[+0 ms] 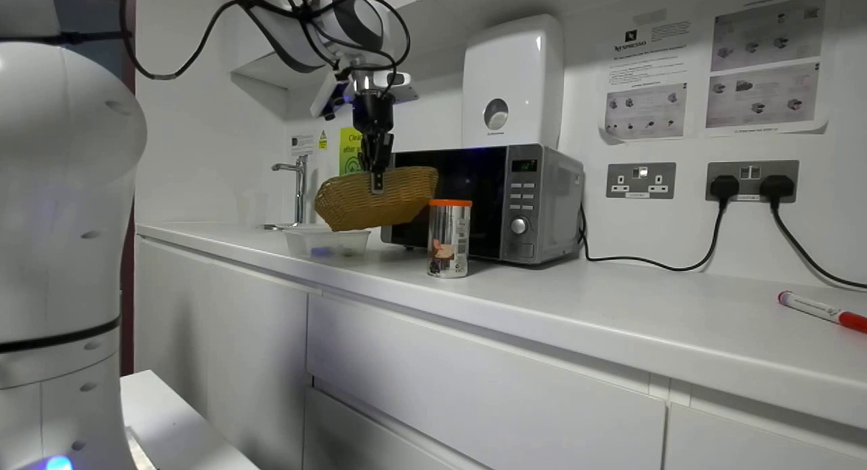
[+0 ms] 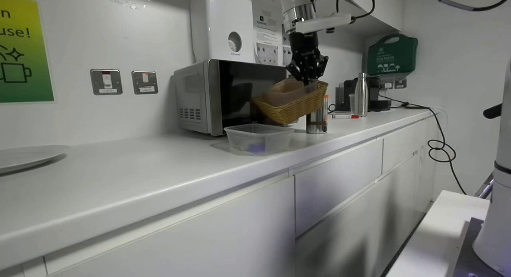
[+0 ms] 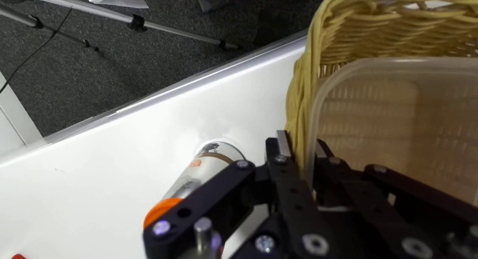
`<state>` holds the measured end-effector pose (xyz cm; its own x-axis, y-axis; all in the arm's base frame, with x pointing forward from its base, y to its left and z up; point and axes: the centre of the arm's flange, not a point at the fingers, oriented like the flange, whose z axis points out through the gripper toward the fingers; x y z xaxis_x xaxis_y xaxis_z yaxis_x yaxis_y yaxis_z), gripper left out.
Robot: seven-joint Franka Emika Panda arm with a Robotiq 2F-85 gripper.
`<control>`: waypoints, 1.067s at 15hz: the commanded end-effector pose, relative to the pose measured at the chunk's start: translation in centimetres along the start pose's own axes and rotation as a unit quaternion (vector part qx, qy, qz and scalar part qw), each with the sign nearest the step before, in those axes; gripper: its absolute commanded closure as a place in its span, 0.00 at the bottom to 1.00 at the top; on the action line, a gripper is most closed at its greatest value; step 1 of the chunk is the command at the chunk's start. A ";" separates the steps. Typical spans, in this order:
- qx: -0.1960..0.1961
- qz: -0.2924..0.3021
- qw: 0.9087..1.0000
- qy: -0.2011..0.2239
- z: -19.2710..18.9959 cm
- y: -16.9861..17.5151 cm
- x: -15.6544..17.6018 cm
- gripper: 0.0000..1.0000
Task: Put the things on top of the microwave onto the counter in front of the microwave
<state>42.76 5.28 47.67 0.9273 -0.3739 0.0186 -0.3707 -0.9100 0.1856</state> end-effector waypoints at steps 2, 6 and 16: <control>0.002 -0.017 1.000 0.004 1.3 0.5 -0.9 0.97; -0.003 -0.025 1.000 0.006 2.1 0.5 -1.3 0.97; -0.031 -0.064 0.997 -0.008 4.6 0.0 -2.0 0.97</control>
<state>41.49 5.87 43.86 0.9609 -0.2766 -0.0091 -0.2669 -0.9349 0.2339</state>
